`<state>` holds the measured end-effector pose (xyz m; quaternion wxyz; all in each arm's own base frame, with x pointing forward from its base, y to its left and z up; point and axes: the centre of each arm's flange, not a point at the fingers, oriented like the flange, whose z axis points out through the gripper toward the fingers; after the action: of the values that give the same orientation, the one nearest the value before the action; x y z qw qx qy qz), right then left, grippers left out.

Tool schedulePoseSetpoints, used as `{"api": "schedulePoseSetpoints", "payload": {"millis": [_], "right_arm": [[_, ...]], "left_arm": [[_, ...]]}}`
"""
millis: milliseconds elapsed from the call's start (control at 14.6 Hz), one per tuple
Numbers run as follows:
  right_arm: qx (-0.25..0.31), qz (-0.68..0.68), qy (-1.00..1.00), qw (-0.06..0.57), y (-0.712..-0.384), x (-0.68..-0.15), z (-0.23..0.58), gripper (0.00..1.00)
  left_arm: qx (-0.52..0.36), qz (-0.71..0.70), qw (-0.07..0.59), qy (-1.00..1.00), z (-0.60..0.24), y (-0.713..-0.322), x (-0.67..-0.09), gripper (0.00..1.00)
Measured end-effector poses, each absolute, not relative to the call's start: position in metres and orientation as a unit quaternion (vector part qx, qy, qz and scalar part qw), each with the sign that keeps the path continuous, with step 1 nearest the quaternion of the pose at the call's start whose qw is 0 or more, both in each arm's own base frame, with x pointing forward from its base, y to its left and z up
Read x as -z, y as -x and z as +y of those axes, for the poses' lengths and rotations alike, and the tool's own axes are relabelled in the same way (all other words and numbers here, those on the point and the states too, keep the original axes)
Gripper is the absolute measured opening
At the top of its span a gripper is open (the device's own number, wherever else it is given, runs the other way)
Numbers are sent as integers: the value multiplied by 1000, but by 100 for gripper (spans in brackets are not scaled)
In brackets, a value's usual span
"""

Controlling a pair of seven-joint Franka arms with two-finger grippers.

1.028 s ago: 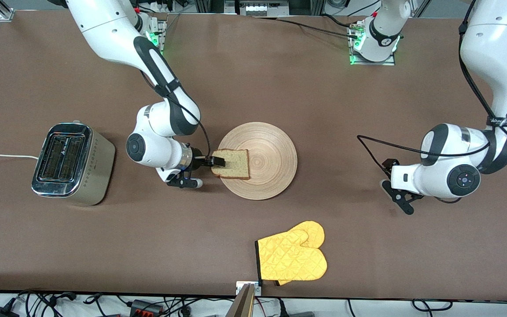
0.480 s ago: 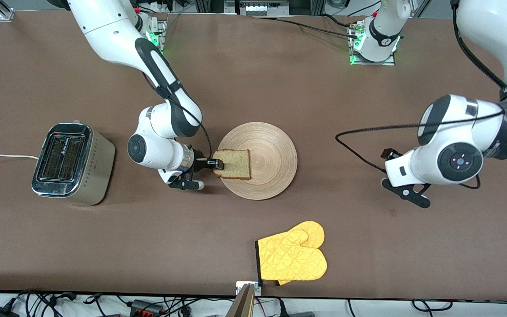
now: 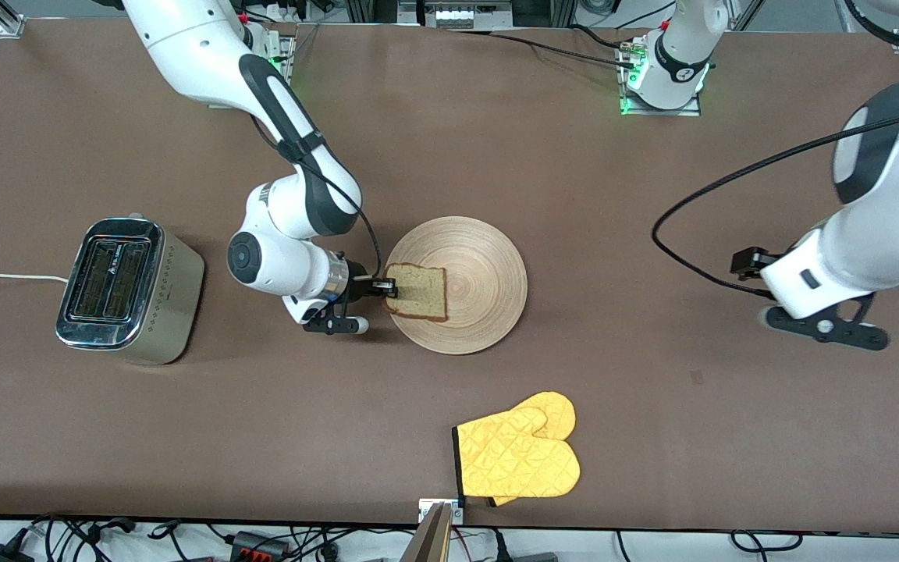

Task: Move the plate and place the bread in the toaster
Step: 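Lift the bread with the right gripper while the left gripper withdraws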

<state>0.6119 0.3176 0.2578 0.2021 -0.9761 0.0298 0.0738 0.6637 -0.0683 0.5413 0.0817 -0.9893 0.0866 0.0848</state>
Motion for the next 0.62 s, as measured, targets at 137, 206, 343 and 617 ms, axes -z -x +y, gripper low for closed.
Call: {"api": "schedulePoseSetpoints", "payload": {"millis": [137,206,343,617], "right_arm": [[-85,12,986,141,-627,-304,287,10],[-90,3,991,104,-634,-332,269,9],[-104,-4,994,36,-639,-385,233,9],[-128,47,989,-62,-638,-449,135,9]], "left_arm": [[-72,64,82,992,-61,-662,-560,100],[-64,58,83,993,-58,-660,-570,100],[-56,46,88,993,-50,-652,-588,100],[-54,-3,48,997,-16,-631,-594,100]]}}
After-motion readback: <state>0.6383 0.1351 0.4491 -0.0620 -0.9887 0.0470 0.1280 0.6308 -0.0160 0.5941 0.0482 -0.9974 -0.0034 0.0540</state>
